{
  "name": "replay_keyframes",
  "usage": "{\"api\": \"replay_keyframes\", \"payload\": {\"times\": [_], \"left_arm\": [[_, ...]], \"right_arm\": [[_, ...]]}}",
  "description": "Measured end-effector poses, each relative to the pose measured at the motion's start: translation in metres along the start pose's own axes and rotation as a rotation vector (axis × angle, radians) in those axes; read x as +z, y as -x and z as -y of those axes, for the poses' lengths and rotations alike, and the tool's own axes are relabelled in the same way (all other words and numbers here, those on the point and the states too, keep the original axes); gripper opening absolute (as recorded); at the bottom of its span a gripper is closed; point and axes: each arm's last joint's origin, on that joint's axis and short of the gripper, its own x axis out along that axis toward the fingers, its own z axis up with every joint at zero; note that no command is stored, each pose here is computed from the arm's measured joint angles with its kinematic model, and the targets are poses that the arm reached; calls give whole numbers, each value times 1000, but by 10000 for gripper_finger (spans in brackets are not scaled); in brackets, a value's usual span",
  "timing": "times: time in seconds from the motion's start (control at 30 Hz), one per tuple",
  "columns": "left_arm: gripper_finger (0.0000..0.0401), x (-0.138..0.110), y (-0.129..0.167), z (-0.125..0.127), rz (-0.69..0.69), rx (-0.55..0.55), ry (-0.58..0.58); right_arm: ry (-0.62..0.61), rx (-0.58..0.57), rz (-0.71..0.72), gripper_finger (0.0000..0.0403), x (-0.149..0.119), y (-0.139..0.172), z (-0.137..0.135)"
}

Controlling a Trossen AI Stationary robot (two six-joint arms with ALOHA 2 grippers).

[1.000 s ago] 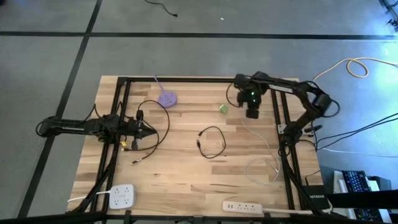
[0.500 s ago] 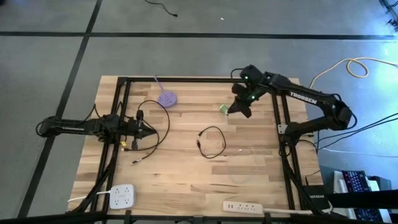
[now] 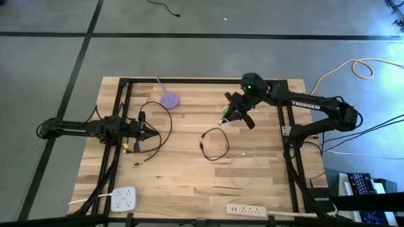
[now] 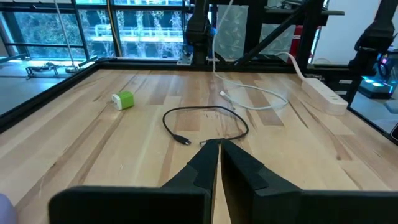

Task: Insert USB
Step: Insert the white usb cable into the green charger adapter

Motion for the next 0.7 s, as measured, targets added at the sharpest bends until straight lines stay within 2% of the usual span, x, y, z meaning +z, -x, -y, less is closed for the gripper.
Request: {"api": "replay_keyframes", "payload": {"times": [0.13,0.33,0.53,0.7], "left_arm": [[5,0,0,0,-1,-1,0],[5,0,0,0,-1,-2,0],[5,0,0,0,-1,-2,0],[5,0,0,0,-1,-2,0]], "right_arm": [[5,-16,89,0,-32,-1,6],[113,34,271,0,-49,5,-1],[122,-55,298,0,-69,15,2],[139,-67,265,0,-76,14,3]]}}
